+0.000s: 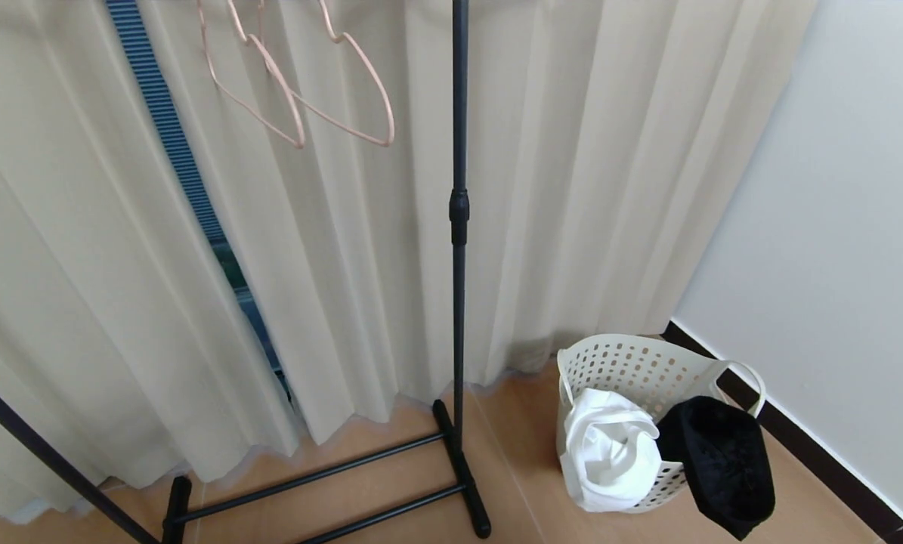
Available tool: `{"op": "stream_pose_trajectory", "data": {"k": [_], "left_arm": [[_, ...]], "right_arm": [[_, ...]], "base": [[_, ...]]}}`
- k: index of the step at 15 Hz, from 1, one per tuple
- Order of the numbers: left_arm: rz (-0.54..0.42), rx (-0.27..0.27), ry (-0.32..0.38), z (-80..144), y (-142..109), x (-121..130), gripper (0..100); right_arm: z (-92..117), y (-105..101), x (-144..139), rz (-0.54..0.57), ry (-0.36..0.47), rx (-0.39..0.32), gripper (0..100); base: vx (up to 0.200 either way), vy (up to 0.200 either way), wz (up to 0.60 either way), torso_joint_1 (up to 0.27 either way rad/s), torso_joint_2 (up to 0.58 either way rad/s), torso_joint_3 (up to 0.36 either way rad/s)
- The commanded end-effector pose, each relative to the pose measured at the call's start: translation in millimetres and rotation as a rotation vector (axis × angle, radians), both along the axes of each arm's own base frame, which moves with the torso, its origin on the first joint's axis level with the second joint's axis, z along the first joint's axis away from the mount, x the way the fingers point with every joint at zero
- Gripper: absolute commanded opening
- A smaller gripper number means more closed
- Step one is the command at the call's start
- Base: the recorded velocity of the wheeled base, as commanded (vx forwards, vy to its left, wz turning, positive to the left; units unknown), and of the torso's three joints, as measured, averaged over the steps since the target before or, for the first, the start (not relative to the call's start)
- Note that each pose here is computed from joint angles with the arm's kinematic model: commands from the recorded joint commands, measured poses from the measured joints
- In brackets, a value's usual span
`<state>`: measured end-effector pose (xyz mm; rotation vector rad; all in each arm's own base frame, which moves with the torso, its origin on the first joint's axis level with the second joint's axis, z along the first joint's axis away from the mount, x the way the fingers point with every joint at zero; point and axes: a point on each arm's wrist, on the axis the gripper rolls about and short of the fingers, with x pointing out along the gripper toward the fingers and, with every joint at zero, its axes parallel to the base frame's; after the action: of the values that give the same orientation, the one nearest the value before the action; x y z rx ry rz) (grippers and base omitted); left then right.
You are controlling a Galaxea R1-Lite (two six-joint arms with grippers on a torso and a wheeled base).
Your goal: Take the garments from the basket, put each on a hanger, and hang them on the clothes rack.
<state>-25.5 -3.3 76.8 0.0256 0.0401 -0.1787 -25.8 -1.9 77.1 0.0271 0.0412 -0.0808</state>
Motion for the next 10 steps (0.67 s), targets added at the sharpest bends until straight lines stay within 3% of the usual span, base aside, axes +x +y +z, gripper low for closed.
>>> {"op": "stream_pose_trajectory", "data": {"k": [1, 3, 10], "left_arm": [[0.000, 0.000, 0.002, -0.1, 0.0, 0.1, 100], [0.000, 0.000, 0.002, -0.1, 0.0, 0.1, 100], [0.000, -0.004, 0.002, -0.1, 0.0, 0.1, 100]], "right_arm": [[0.1, 0.0, 0.1, 0.000, 0.001, 0.000, 100], [0.1, 0.0, 0.1, 0.000, 0.001, 0.000, 100], [0.1, 0.0, 0.1, 0.001, 0.001, -0.010, 100]], "base": [[0.000, -0.200, 0.00, -0.002, 0.00, -0.007], [0.000, -0.200, 0.00, 0.002, 0.00, 0.012], [0.000, 0.000, 0.00, 0.000, 0.00, 0.000]]}}
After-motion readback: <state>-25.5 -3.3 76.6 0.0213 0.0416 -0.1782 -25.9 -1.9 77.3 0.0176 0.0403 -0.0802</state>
